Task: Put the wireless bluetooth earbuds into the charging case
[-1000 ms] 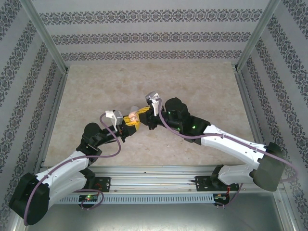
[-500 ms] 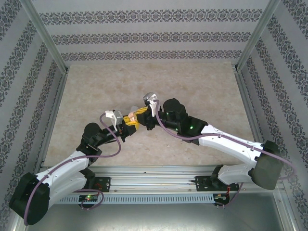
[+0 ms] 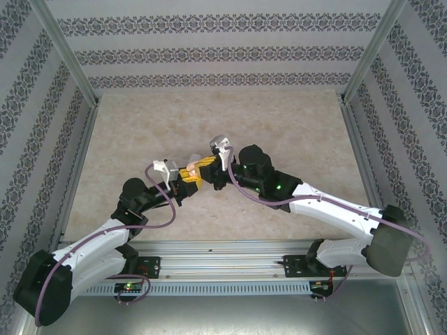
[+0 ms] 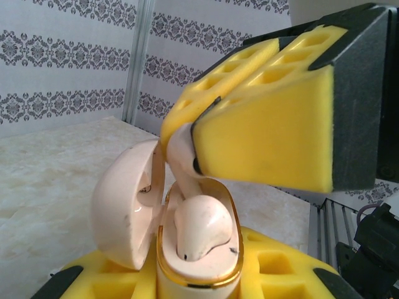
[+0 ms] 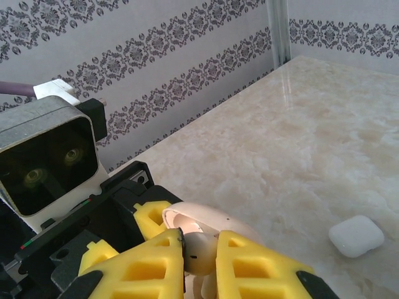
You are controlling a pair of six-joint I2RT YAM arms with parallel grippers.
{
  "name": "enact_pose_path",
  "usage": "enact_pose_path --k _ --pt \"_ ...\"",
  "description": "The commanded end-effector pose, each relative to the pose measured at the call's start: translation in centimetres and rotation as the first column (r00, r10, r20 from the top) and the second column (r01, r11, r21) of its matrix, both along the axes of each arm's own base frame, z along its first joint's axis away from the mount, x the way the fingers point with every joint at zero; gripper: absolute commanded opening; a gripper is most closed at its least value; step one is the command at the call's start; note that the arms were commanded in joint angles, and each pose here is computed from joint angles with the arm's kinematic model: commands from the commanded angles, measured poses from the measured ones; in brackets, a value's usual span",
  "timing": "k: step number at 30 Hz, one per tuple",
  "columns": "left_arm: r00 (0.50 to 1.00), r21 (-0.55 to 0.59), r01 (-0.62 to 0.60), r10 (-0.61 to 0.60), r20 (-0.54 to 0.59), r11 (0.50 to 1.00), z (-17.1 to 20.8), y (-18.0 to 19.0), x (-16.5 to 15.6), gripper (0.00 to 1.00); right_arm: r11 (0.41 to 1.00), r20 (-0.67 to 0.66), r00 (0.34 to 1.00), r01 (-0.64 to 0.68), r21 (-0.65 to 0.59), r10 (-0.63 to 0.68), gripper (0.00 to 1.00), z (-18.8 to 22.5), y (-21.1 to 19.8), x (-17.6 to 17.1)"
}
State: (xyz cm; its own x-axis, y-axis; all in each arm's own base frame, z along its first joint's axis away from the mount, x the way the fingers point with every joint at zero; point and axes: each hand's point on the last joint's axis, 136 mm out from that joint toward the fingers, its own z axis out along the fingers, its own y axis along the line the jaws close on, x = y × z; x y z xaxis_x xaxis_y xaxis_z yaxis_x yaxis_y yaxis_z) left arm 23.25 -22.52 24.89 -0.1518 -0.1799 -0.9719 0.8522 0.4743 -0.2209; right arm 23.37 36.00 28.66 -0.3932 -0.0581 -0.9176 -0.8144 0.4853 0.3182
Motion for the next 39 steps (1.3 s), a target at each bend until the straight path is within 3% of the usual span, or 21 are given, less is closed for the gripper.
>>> enact_pose_path --k 1,29,39 --pt "0.994 -0.051 0.038 -0.032 0.102 0.998 2.7 -0.2 -1.0 0.12 0.999 -0.011 0.999 0.048 -0.014 -0.049 0.16 -0.5 -1.3 0.6" --pt "0.993 -0.062 0.032 -0.024 0.118 0.998 3.2 -0.1 -0.8 0.12 0.998 -0.084 0.995 0.056 -0.032 -0.058 0.19 -3.8 -1.5 -0.7" --pt "0.992 -0.060 0.032 -0.024 0.122 0.998 3.2 -0.1 -0.9 0.12 0.996 -0.065 0.997 0.035 -0.083 -0.041 0.15 -4.3 -0.9 -1.4"
